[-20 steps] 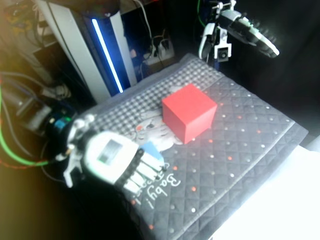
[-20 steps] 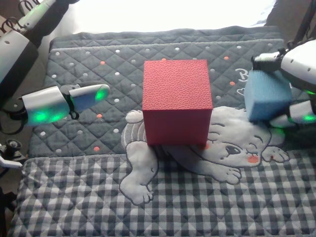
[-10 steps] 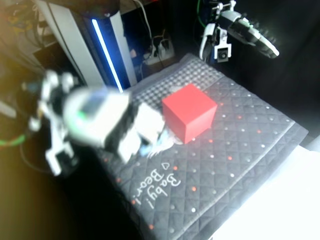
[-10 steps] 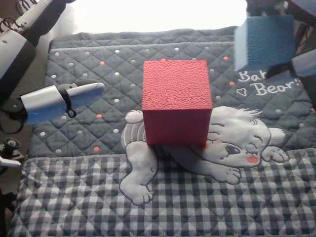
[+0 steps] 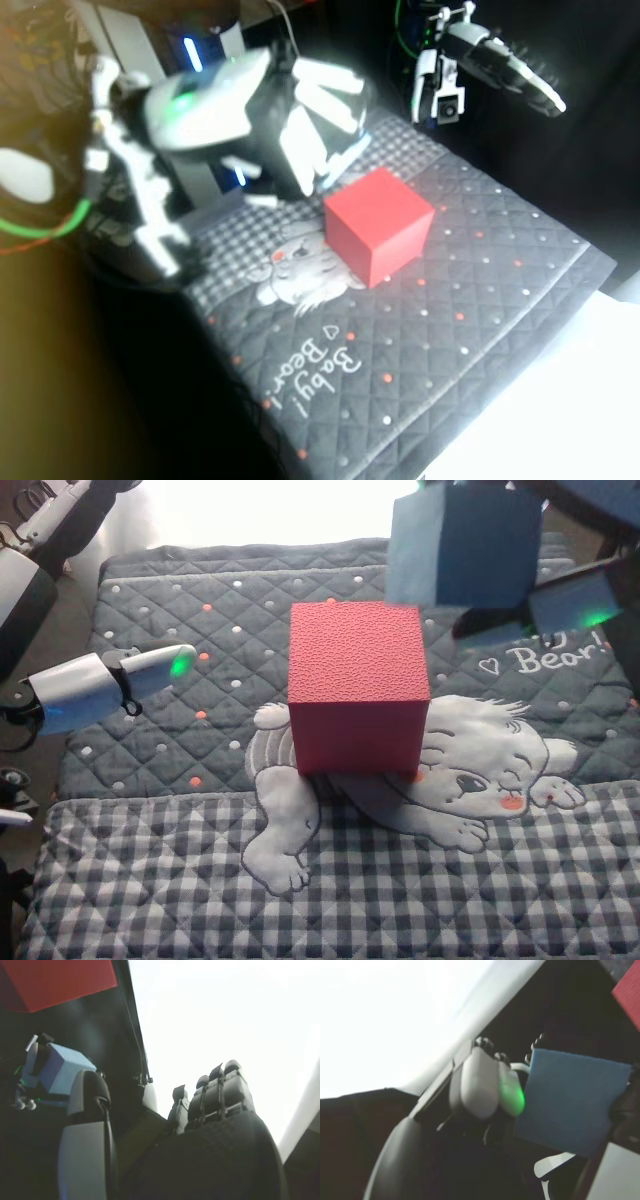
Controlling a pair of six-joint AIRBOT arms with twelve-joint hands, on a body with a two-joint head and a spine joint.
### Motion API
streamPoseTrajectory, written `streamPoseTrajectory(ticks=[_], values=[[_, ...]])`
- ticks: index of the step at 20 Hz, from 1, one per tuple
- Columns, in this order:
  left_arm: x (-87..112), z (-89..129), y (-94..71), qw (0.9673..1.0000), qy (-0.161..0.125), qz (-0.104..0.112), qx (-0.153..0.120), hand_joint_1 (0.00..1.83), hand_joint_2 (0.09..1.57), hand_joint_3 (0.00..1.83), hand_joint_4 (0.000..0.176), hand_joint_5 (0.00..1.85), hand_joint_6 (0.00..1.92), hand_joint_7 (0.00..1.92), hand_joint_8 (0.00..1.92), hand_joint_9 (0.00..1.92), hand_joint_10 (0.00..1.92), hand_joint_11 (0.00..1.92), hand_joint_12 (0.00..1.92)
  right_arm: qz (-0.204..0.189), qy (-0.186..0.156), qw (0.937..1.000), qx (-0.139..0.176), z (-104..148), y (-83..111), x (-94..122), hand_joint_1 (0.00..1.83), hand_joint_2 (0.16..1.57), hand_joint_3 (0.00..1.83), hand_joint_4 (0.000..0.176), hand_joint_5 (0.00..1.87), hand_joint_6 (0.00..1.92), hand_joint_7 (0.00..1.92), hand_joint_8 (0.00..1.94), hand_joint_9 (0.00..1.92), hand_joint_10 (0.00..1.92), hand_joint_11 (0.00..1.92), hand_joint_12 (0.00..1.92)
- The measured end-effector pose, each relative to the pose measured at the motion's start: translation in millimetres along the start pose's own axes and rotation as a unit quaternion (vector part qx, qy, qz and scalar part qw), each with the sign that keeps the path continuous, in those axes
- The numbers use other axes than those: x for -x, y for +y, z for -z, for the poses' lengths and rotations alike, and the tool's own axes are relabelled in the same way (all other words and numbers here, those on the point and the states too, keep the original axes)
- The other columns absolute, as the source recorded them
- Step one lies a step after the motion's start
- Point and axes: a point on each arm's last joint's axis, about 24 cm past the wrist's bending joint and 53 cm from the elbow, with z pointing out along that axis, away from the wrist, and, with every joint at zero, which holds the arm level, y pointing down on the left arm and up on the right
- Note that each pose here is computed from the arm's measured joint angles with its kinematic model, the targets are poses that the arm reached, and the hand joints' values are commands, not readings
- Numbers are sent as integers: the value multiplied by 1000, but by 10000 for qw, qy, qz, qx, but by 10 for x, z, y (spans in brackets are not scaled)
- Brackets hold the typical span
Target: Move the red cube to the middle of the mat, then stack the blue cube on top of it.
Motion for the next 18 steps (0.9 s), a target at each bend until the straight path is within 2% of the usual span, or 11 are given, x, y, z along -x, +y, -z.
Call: streamPoseTrajectory(ticks=[5,7,8,9,10,11,13,14,15,16,18], values=[[20,-4,7,10000,-37,-12,-2,747,1027,8,158,0,0,0,0,0,0,0,0,-93,-156,9995,258,-107,154,13,994,890,1059,0,666,1921,1359,1941,1478,1921,1538,1921],[31,-2,25,10000,-90,17,33,788,1038,10,142,0,0,0,0,0,0,0,0,-419,-118,9985,323,-163,146,-85,992,901,1041,0,659,1921,1269,1941,1398,1921,1462,1921],[33,4,44,9999,-108,31,68,767,1041,10,167,0,0,0,0,0,0,0,0,-628,-1,9975,333,-180,105,-195,1346,898,838,0,1013,1921,1277,1941,1370,1921,1313,1921],[37,15,62,9999,-113,27,97,758,1056,15,169,0,0,0,0,0,0,0,0,-672,228,9970,298,-193,68,-341,1047,1031,770,0,633,1898,1229,1941,1345,1921,1312,1921],[39,21,85,9998,-118,24,139,730,1067,17,175,0,0,0,0,0,0,0,0,-665,383,9968,236,-203,46,-430,1108,1173,468,0,487,1638,766,1941,1166,1921,1225,1921],[51,22,105,9997,-145,35,182,731,1072,17,176,0,0,0,0,0,0,0,0,-654,490,9965,191,-215,30,-500,1007,1239,329,0,512,1731,890,1941,1093,1921,1219,1921],[77,22,102,9997,-184,17,161,734,1073,13,176,0,0,0,0,0,0,0,0,-641,626,9959,94,-221,-15,-579,998,1261,376,0,529,1781,456,1940,480,1921,520,1921],[77,24,104,9997,-184,15,163,705,1061,6,176,0,0,0,0,0,0,0,0,-589,725,9956,45,-216,-42,-626,837,1385,157,0,432,1832,185,1734,217,1921,267,1921],[86,31,121,9996,-201,13,193,699,1054,2,176,0,0,0,0,0,0,0,0,-548,859,9948,-18,-229,-81,-713,699,1354,72,0,86,798,118,1303,100,1732,99,1921],[86,36,128,9996,-202,10,205,710,1055,2,176,0,0,0,0,0,0,0,0,-526,951,9941,-70,-234,-105,-770,562,1348,43,0,16,420,44,916,19,1402,19,1800],[103,53,151,9994,-235,8,241,720,1052,0,176,0,0,0,0,0,0,0,0,-471,1106,9927,-100,-235,-112,-863,447,1361,8,0,3,613,61,481,0,938,0,1589]])
